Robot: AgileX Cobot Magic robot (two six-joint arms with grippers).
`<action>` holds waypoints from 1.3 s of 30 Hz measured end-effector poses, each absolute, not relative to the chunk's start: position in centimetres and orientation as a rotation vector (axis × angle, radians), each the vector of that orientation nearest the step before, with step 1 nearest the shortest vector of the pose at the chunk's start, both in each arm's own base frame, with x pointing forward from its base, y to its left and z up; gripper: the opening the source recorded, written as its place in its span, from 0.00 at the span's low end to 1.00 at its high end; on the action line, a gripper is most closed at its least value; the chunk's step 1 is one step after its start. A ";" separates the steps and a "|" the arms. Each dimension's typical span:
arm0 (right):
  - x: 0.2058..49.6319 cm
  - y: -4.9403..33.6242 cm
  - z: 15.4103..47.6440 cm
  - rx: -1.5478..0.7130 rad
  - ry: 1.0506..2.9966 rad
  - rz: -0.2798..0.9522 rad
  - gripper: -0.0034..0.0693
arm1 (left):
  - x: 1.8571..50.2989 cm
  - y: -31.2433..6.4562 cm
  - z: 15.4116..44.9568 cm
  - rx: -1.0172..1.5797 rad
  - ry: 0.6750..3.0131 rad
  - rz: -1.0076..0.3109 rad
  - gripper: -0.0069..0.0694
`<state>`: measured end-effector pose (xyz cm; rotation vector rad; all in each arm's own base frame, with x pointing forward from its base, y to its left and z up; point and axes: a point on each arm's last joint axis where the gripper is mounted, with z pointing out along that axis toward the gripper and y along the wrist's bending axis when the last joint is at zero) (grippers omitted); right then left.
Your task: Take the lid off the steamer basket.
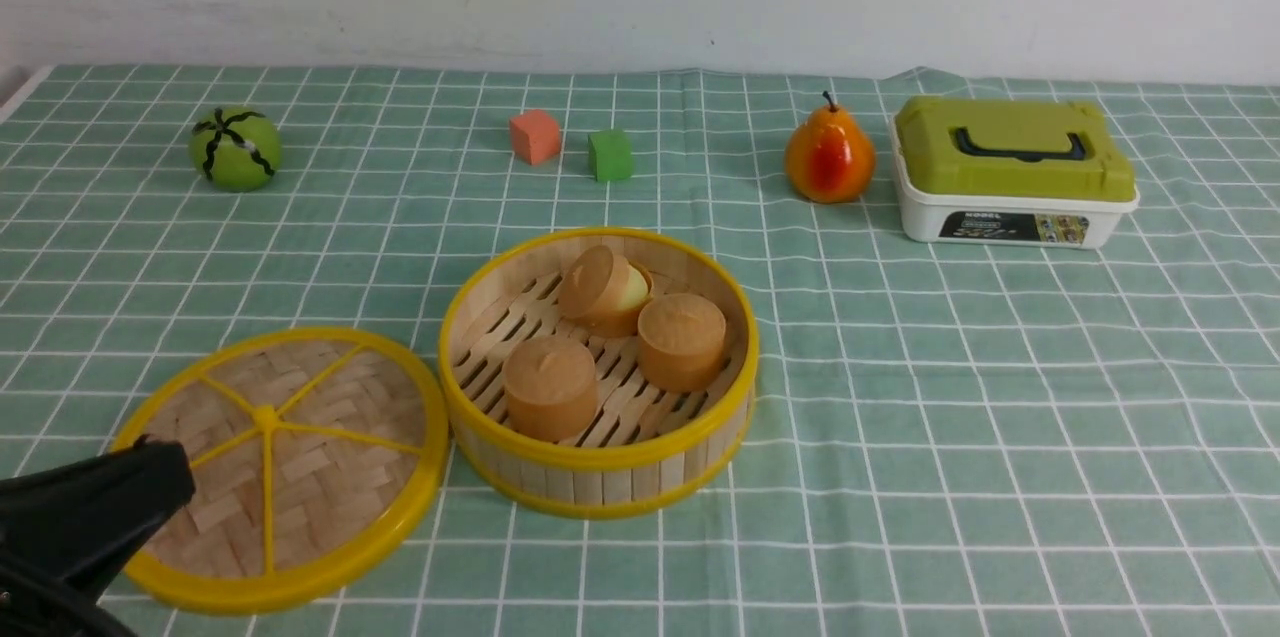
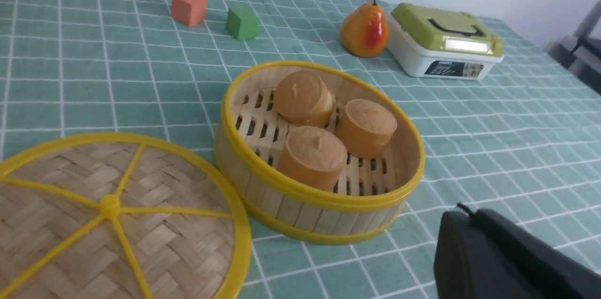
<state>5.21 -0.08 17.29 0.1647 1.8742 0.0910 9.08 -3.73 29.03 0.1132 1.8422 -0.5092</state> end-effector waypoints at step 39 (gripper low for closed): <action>5.2 -0.1 17.3 0.165 1.874 0.091 0.38 | 5.2 -0.5 16.8 -0.238 1.894 -0.298 0.08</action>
